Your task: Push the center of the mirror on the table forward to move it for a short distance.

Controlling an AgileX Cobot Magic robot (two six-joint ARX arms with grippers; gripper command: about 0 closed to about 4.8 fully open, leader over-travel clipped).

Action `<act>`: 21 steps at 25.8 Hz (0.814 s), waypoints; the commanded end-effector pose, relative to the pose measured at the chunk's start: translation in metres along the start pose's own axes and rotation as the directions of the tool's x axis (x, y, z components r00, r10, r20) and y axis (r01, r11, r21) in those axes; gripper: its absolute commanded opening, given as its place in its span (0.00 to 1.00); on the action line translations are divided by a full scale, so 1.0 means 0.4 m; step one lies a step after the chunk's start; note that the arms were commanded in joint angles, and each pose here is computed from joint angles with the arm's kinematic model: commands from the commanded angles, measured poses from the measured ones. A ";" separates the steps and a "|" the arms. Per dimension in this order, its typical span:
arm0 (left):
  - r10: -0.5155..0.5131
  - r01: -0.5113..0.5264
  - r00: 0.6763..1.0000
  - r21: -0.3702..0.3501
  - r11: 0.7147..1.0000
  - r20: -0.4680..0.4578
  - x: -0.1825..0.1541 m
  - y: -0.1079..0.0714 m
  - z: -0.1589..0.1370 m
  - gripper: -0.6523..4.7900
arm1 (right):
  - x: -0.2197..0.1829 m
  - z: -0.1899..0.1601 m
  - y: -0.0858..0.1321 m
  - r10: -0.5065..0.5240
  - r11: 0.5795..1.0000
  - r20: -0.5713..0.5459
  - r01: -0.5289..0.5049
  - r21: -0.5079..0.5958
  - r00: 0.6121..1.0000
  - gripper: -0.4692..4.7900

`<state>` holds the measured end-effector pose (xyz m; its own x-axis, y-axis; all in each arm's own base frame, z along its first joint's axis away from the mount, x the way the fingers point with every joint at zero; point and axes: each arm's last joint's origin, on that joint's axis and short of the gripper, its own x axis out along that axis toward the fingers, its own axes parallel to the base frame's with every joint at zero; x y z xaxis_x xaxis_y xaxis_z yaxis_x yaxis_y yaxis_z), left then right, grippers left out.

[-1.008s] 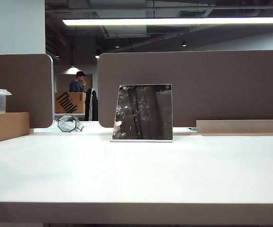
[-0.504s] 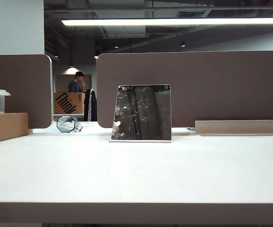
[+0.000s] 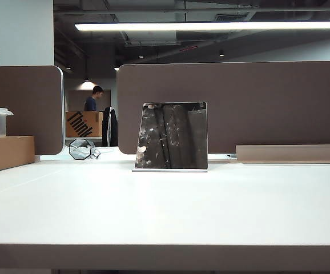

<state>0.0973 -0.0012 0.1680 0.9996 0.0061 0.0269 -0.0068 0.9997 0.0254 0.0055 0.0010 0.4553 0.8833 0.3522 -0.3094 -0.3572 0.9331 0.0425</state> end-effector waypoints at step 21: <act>-0.004 0.004 1.000 0.000 1.000 0.008 0.000 0.000 0.001 0.11 | 0.419 -0.571 -0.121 -0.220 0.976 0.379 0.198 0.094 0.899 0.09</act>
<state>0.0973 -0.0012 0.1680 0.9996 0.0061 0.0273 -0.0068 0.9997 0.0254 0.1022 -0.0016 0.1829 0.9880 0.1483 0.0422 -0.1510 0.9859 0.0715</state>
